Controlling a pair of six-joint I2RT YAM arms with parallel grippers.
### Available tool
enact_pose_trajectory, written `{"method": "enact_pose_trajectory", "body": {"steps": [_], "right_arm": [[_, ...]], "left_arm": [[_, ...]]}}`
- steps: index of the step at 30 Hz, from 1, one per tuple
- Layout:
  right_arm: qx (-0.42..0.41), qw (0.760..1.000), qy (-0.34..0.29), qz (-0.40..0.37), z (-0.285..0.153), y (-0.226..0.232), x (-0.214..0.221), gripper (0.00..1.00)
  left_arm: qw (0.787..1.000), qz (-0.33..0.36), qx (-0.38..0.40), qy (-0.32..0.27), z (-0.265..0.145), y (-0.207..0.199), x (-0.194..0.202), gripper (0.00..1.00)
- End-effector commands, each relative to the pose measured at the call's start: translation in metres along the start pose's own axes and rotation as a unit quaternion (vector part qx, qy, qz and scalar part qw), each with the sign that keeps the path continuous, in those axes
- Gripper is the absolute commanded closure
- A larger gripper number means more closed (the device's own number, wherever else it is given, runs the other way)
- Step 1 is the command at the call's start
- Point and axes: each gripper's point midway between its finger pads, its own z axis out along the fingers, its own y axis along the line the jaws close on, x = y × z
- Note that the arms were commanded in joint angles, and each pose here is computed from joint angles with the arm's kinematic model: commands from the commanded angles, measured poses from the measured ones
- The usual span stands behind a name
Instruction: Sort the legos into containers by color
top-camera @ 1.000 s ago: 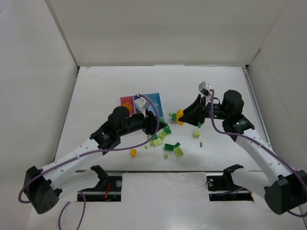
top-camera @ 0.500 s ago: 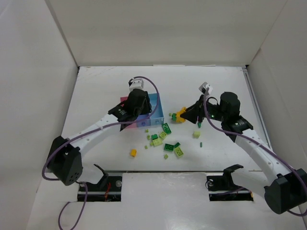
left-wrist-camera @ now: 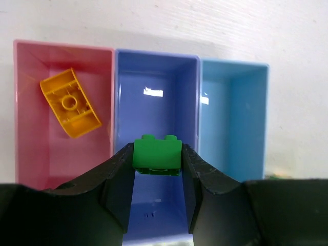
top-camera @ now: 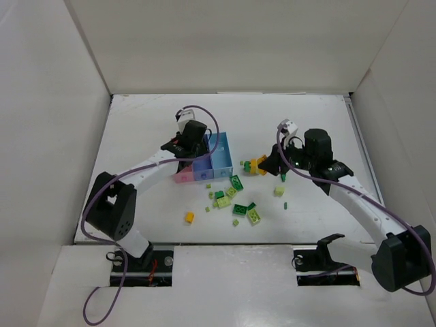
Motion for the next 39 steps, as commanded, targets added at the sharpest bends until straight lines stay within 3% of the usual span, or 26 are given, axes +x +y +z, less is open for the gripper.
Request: {"method": "enact_pose_trajectory", "body": {"steps": [1, 5, 7, 9, 10, 18, 19, 24, 28, 30, 31, 32, 37, 39], "right_arm": [[0.009, 0.999, -0.015, -0.030, -0.002, -0.002, -0.020, 1.00], [0.015, 0.999, -0.005, -0.033, -0.004, -0.004, -0.018, 1.00], [0.020, 0.999, -0.005, -0.037, -0.006, -0.005, -0.018, 1.00], [0.020, 0.999, -0.005, -0.037, -0.006, -0.005, -0.018, 1.00], [0.020, 0.999, -0.005, -0.037, -0.006, -0.005, -0.018, 1.00], [0.011, 0.999, 0.003, -0.037, -0.002, -0.005, -0.013, 1.00], [0.006, 0.999, 0.003, -0.037, -0.001, -0.003, -0.015, 1.00], [0.001, 0.999, 0.004, -0.042, 0.001, -0.003, -0.017, 1.00], [0.001, 0.999, 0.009, -0.038, 0.004, -0.006, -0.016, 1.00], [-0.003, 0.999, 0.011, -0.044, 0.007, -0.004, -0.018, 1.00], [0.003, 0.999, 0.008, -0.046, 0.008, -0.006, -0.023, 1.00], [-0.004, 0.998, 0.013, -0.054, 0.013, -0.003, -0.022, 1.00], [-0.012, 0.997, 0.020, -0.079, 0.034, 0.007, -0.033, 1.00], [-0.014, 0.996, 0.035, -0.081, 0.049, 0.005, -0.030, 1.00]], "left_arm": [[0.998, -0.029, 0.013, -0.047, 0.010, -0.014, -0.036, 0.84], [0.998, -0.028, 0.006, -0.047, 0.023, -0.017, -0.034, 0.84], [0.999, -0.027, 0.006, -0.046, 0.028, -0.020, -0.035, 0.79], [0.999, -0.027, 0.005, -0.045, 0.031, -0.021, -0.035, 0.73], [0.999, -0.026, 0.004, -0.044, 0.034, -0.022, -0.034, 0.64], [0.998, -0.030, -0.007, -0.047, 0.032, -0.020, -0.038, 0.49], [0.998, -0.030, -0.007, -0.048, 0.032, -0.020, -0.038, 0.40], [0.999, -0.023, 0.002, -0.049, 0.025, -0.021, -0.042, 0.38], [0.997, -0.028, 0.045, -0.057, 0.000, -0.034, -0.057, 0.30], [0.995, -0.031, 0.062, -0.073, -0.020, -0.034, -0.068, 0.19], [0.995, -0.031, 0.062, -0.072, -0.025, -0.030, -0.066, 0.06], [0.994, -0.034, 0.066, -0.079, -0.033, -0.029, -0.070, 0.00], [0.990, -0.062, 0.078, -0.100, -0.083, -0.005, -0.071, 0.00], [0.993, -0.065, 0.068, -0.076, -0.087, 0.009, -0.050, 0.00]]}}
